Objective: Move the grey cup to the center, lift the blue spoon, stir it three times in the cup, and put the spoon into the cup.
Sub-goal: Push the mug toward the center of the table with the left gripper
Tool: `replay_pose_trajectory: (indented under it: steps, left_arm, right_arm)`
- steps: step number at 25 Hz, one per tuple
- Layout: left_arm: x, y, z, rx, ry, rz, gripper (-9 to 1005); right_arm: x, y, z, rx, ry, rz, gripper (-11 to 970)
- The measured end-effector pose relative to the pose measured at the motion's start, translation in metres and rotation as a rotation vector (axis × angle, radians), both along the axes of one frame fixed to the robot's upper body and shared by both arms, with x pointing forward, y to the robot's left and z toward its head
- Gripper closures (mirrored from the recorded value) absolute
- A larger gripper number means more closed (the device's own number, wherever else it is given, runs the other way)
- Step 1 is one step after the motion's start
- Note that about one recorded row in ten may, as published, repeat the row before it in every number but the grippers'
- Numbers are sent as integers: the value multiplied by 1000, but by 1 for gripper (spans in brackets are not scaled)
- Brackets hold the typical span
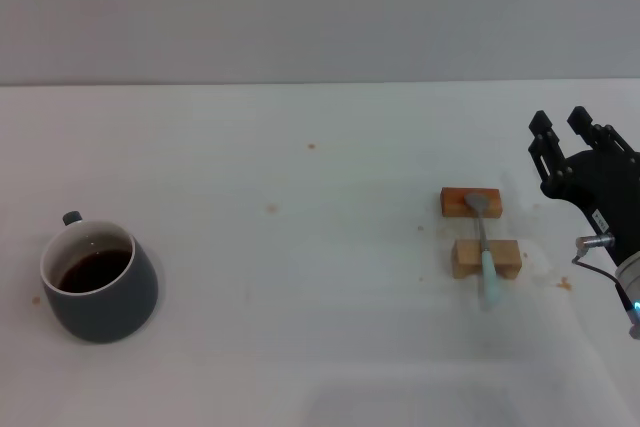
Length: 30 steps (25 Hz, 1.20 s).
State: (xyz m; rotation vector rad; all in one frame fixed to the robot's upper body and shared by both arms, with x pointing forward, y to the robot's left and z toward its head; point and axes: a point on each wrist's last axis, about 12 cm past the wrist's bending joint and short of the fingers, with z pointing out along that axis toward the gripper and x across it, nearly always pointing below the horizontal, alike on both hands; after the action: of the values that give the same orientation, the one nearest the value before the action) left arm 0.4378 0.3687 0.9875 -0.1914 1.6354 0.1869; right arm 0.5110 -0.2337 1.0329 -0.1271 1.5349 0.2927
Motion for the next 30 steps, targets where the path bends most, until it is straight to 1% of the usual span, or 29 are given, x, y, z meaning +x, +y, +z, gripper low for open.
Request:
replay_pose_trajectory:
  steps: [21,26,30]
  left_arm:
    - [0,0,0,-6,-4,4,178]
    - [-2,-5,-1,-42,-8,-28,180]
    - [-5,-6,-3,-37,0,-36,182]
  right_arm:
    - [-1,-2,-2,-3,6,-4,515]
    - [-1,-2,-1,1,6,-4,515]
    - [-1,-2,-1,2,5,-5,514]
